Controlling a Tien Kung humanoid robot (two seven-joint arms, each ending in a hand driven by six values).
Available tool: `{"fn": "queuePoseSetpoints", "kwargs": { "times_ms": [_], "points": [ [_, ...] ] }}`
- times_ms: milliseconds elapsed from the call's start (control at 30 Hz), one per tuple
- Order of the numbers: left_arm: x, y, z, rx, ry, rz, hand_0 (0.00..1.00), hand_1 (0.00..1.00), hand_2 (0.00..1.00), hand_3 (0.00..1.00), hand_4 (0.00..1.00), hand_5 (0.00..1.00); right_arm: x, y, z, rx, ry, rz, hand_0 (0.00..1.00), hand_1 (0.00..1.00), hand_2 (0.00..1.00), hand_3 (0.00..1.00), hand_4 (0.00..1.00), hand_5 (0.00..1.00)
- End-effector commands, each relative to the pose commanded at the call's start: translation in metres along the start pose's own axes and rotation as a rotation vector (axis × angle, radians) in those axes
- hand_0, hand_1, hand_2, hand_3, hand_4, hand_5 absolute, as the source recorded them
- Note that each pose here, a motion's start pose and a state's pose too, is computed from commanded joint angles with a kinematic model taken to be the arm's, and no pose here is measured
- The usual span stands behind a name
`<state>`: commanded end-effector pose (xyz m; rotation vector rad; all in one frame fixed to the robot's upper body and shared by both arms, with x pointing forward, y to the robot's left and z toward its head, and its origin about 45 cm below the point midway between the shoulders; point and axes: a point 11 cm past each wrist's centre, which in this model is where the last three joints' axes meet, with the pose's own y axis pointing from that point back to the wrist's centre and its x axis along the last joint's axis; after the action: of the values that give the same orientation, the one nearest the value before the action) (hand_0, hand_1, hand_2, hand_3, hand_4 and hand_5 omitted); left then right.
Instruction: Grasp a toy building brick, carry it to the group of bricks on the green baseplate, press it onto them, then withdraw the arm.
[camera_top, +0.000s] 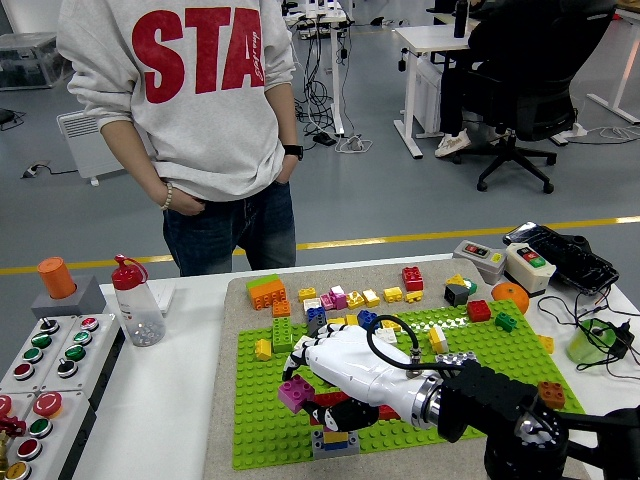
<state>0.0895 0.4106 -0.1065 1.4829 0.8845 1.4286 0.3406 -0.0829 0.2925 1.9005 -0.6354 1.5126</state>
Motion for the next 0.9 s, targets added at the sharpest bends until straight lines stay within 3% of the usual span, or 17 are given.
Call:
{"fn": "queuePoseSetpoints", "kwargs": {
  "times_ms": [900],
  "points": [
    [0.0, 0.0, 0.001, -0.002, 0.001, 0.001, 0.653, 0.688, 0.674, 0.575, 0.291, 0.998, -0.011, 0.005, 0.015, -0.059, 0.03, -0.043, 0.869, 0.753, 0.737, 0.552, 0.408, 0.191]
  ]
}}
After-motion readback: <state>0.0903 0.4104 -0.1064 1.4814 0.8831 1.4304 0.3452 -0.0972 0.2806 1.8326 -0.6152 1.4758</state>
